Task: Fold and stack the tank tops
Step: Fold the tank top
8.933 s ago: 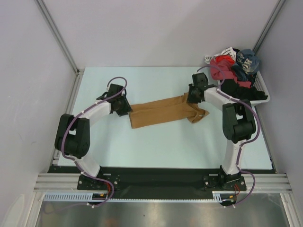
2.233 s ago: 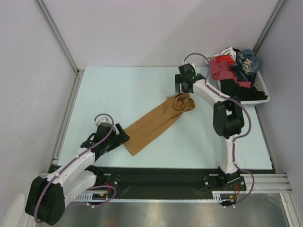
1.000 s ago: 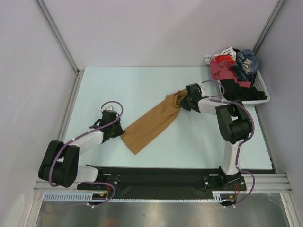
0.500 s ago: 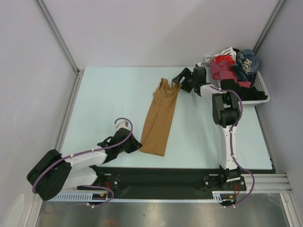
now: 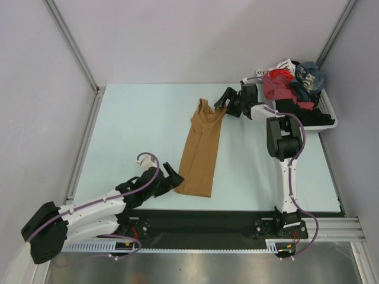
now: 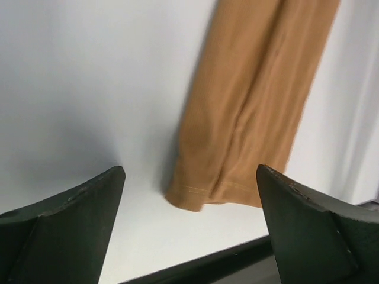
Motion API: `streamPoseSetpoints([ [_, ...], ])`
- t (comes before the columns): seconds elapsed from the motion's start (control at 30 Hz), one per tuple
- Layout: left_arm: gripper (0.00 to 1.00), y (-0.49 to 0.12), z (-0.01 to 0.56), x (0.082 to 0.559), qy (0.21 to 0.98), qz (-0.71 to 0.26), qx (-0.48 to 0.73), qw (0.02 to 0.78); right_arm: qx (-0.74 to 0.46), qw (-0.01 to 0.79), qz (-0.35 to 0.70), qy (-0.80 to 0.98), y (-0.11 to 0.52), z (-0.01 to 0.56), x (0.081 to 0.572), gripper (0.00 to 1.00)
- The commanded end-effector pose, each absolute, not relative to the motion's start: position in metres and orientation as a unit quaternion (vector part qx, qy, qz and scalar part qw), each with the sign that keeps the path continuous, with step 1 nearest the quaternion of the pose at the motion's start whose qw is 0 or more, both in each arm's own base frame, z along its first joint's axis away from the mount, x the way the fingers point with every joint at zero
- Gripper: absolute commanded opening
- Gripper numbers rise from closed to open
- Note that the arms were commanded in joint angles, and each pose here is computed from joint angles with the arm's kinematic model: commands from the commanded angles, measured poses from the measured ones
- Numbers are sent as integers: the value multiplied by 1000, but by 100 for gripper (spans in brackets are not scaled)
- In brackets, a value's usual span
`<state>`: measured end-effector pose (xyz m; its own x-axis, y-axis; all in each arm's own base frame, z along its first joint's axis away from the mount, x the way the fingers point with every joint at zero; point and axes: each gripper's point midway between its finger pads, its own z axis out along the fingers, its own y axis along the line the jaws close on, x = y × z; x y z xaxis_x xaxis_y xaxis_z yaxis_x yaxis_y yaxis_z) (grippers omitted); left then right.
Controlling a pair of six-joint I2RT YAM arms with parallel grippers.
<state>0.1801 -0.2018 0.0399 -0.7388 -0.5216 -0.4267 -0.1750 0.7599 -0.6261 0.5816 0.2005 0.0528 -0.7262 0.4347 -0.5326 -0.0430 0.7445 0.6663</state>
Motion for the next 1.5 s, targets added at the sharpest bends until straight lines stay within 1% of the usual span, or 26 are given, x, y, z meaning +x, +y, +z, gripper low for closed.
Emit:
streamPoseSetpoints([
  [0.0, 100, -155, 27, 180, 916, -181, -165, 317, 104, 328, 299, 890, 194, 54, 566, 86],
  [0.07, 100, -150, 43, 200, 909, -196, -172, 326, 111, 334, 275, 895, 189, 54, 569, 80],
  [0.1, 100, -144, 44, 206, 912, -184, -162, 328, 110, 338, 265, 896, 192, 55, 570, 79],
  [0.13, 100, -139, 49, 216, 910, -186, -169, 331, 112, 342, 254, 898, 191, 56, 571, 74],
  [0.17, 100, -142, 64, 230, 904, -192, -164, 345, 119, 354, 238, 897, 188, 61, 578, 64],
  [0.23, 98, -140, 65, 243, 911, -170, -152, 344, 122, 359, 223, 898, 192, 60, 584, 63],
  [0.27, 98, -147, 78, 255, 905, -179, -145, 357, 128, 375, 212, 893, 192, 74, 594, 62],
  [0.37, 95, -162, 78, 269, 909, -188, -126, 349, 134, 382, 198, 893, 198, 70, 606, 61],
  [0.43, 94, -164, 71, 273, 913, -183, -124, 342, 135, 402, 201, 883, 202, 83, 619, 61],
  [0.47, 94, -167, 73, 280, 912, -183, -119, 348, 141, 403, 187, 885, 200, 76, 622, 62],
  [0.5, 94, -168, 74, 284, 911, -183, -117, 351, 146, 420, 181, 877, 198, 88, 630, 62],
  [0.6, 94, -174, 76, 306, 916, -181, -107, 343, 151, 420, 163, 880, 194, 85, 635, 66],
  [0.63, 91, -173, 76, 314, 916, -179, -108, 341, 150, 425, 163, 878, 193, 92, 637, 68],
  [0.67, 85, -179, 83, 330, 916, -179, -100, 346, 146, 426, 161, 878, 193, 94, 636, 75],
  [0.7, 79, -180, 84, 337, 917, -175, -99, 345, 141, 436, 164, 874, 193, 109, 634, 77],
  [0.77, 78, -185, 104, 364, 910, -168, -91, 367, 123, 441, 150, 876, 191, 108, 626, 80],
  [0.8, 79, -186, 96, 372, 916, -156, -89, 359, 112, 448, 152, 874, 195, 116, 621, 80],
  [0.83, 79, -185, 97, 379, 918, -143, -89, 358, 97, 451, 164, 872, 200, 122, 612, 76],
  [0.87, 79, -191, 115, 397, 912, -146, -88, 374, 84, 456, 176, 868, 204, 131, 608, 73],
  [0.97, 75, -196, 113, 412, 919, -137, -77, 362, 38, 451, 221, 864, 225, 145, 595, 67],
  [1.03, 75, -198, 114, 412, 918, -141, -74, 364, 16, 425, 246, 871, 239, 137, 589, 64],
  [1.2, 75, -198, 99, 401, 922, -149, -69, 350, -9, 431, 247, 868, 264, 144, 592, 64],
  [1.27, 75, -194, 98, 399, 924, -140, -67, 349, -18, 429, 234, 873, 275, 134, 590, 66],
  [1.3, 75, -192, 98, 398, 925, -136, -67, 350, -21, 441, 228, 868, 279, 144, 594, 67],
  [1.37, 75, -190, 101, 395, 924, -133, -63, 352, -31, 438, 191, 878, 285, 131, 592, 68],
  [1.47, 75, -185, 109, 392, 921, -129, -62, 361, -39, 453, 148, 878, 288, 135, 595, 69],
])
